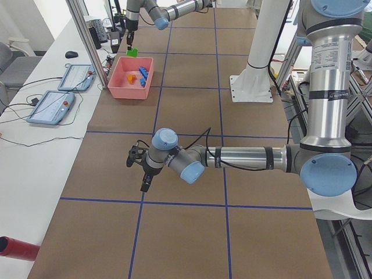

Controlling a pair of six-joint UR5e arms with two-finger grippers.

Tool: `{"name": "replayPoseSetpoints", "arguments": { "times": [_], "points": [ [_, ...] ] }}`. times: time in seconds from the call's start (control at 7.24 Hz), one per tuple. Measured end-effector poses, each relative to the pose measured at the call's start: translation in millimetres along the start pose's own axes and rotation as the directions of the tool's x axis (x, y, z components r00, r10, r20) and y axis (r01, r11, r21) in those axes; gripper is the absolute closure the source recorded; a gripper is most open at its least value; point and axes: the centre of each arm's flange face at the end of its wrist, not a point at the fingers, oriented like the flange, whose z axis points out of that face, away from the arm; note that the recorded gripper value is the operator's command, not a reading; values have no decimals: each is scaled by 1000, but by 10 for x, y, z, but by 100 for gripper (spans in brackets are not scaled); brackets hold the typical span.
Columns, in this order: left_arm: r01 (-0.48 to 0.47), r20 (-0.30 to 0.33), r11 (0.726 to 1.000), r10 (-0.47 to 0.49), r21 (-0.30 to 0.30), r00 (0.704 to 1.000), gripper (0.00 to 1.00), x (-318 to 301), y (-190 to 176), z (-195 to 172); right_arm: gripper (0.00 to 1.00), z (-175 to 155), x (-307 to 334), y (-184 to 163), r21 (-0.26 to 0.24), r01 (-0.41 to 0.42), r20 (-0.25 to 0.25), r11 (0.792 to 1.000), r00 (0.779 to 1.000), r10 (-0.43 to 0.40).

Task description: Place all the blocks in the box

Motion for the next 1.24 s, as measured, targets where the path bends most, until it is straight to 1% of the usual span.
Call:
{"name": "replayPoseSetpoints", "arguments": {
  "times": [0.14, 0.28, 0.41, 0.55, 0.69, 0.83, 0.97, 1.1, 1.24],
  "points": [
    [8, 40, 1000, -8, 4, 999, 0, -120, 142, 7, 0, 53, -53, 35, 7, -13, 4, 1000, 1000, 13],
    [11, 58, 1000, -12, 8, 998, 0, -172, 203, 1, 0, 63, -33, 29, 9, -1, -7, 1000, 1000, 1],
    [15, 66, 1000, -16, 4, 998, 0, -201, 238, 9, 0, -13, 27, -26, 4, 48, -34, 999, 998, -48],
    [22, 64, 1000, -21, -7, 998, 0, -225, 269, 24, 0, -212, 141, -105, -18, 136, -78, 991, 988, -137],
    [18, 47, 999, -17, -35, 999, 0, -231, 296, 43, 0, -497, 438, -163, -59, 225, -123, 973, 965, -230],
    [-17, 32, 997, 19, -71, 999, 0, -269, 311, 42, 0, -785, 991, -191, -105, 279, -143, 955, 946, -292],
    [-76, 33, 991, 80, -114, 996, 0, -412, 316, -4, 0, -1006, 1729, -176, -145, 309, -127, 940, 936, -327],
    [-140, 36, 977, 147, -164, 988, 0, -631, 300, -117, 0, -1154, 2551, -52, -177, 341, -103, 923, 926, -362],
    [-191, 36, 959, 203, -211, 979, 0, -798, 255, -298, 0, -1282, 3351, 149, -201, 386, -92, 900, 907, -410]
  ]
}}
